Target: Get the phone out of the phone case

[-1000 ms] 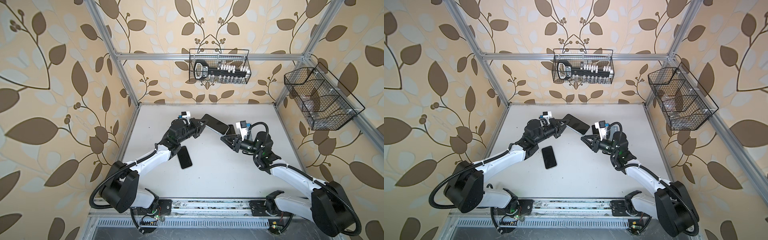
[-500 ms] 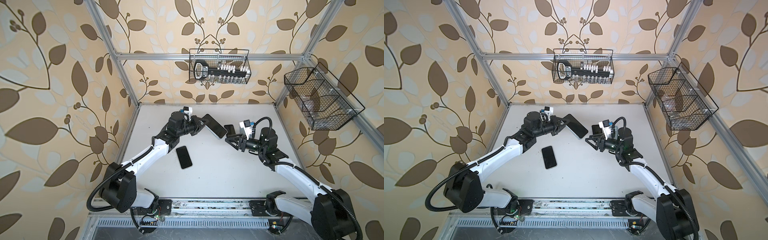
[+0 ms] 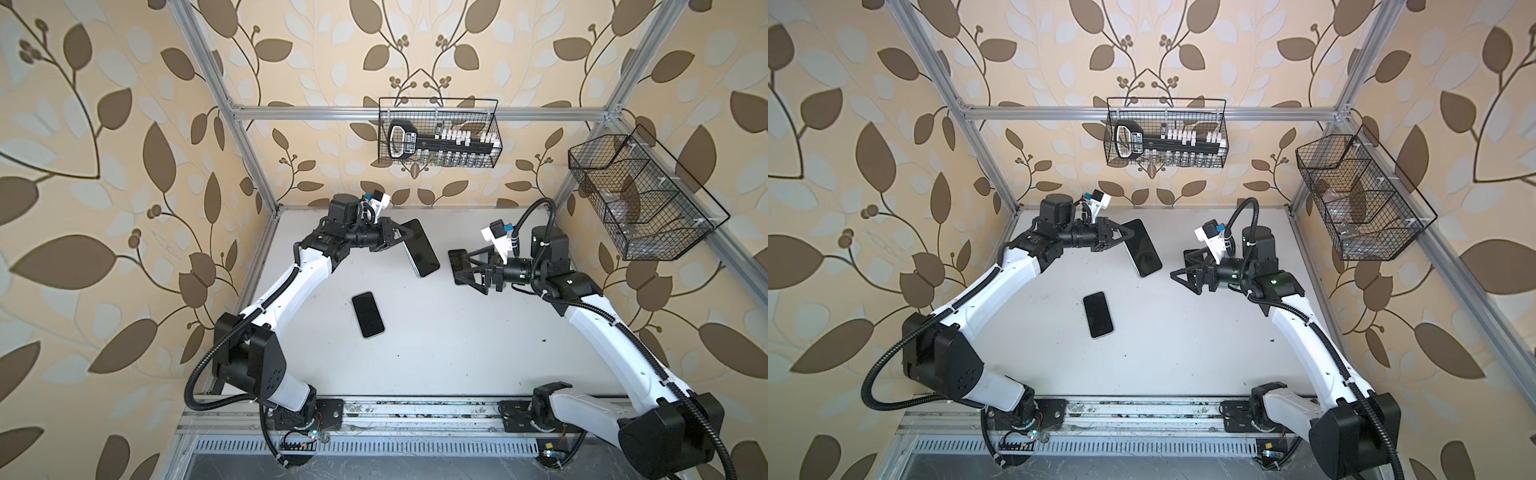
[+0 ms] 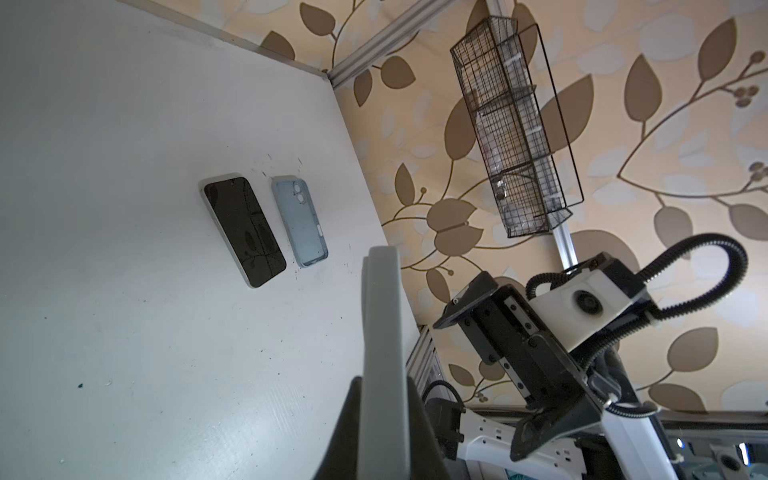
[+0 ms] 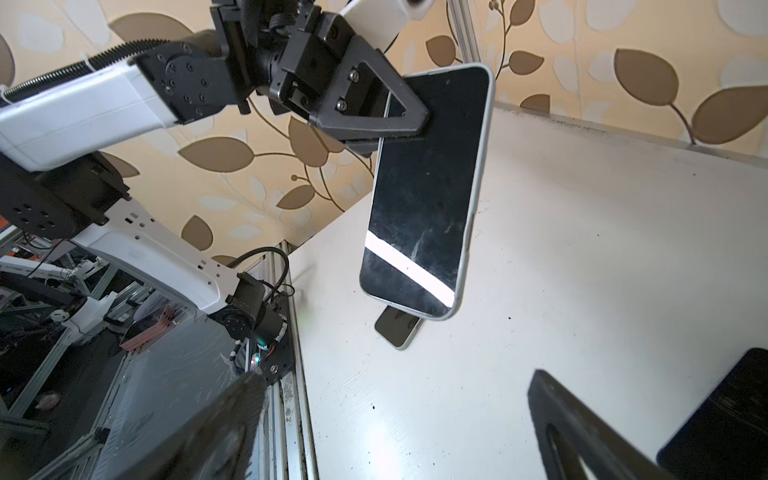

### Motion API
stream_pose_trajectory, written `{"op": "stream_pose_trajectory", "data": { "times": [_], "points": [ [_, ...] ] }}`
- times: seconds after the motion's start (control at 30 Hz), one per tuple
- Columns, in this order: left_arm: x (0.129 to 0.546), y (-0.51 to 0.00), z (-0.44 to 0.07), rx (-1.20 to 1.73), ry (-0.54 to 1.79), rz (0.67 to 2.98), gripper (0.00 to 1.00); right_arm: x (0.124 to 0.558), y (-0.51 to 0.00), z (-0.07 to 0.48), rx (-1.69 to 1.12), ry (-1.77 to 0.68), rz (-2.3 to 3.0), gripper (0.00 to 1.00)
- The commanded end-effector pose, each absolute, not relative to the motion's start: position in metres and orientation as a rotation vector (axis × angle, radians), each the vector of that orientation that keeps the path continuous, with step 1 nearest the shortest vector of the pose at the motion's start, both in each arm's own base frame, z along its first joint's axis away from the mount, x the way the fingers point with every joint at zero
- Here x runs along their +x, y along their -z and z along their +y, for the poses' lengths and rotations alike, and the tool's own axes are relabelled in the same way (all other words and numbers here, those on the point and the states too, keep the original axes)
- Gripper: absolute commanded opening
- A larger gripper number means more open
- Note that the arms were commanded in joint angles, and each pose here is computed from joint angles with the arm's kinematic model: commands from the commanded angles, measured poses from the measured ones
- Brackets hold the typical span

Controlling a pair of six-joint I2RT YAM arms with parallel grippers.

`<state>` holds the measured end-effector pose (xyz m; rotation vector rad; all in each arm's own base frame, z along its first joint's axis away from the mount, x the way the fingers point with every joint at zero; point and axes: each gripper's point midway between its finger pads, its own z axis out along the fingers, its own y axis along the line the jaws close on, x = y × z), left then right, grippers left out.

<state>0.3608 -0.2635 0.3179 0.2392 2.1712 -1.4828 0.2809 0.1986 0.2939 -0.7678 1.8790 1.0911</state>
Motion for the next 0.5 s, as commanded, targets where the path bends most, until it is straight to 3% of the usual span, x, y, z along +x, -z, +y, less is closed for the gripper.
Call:
{"op": "stream_pose_trajectory", "data": {
  "times": [0.0, 0.23, 0.47],
  "points": [
    [0.333, -0.348, -0.272, 0.562, 1.531, 2.072, 0.00, 0.266, -0.285, 0.205, -0.880, -1.115, 1.909, 0.97],
    [0.317, -0.360, -0.276, 0.785, 1.555, 1.997, 0.00, 0.252, -0.262, 0.223, -1.089, -1.040, 2.014, 0.84],
    [0.312, -0.361, -0.276, 0.831, 1.564, 1.980, 0.00, 0.252, -0.250, 0.233, -1.162, -1.011, 2.024, 0.76]
  ]
}}
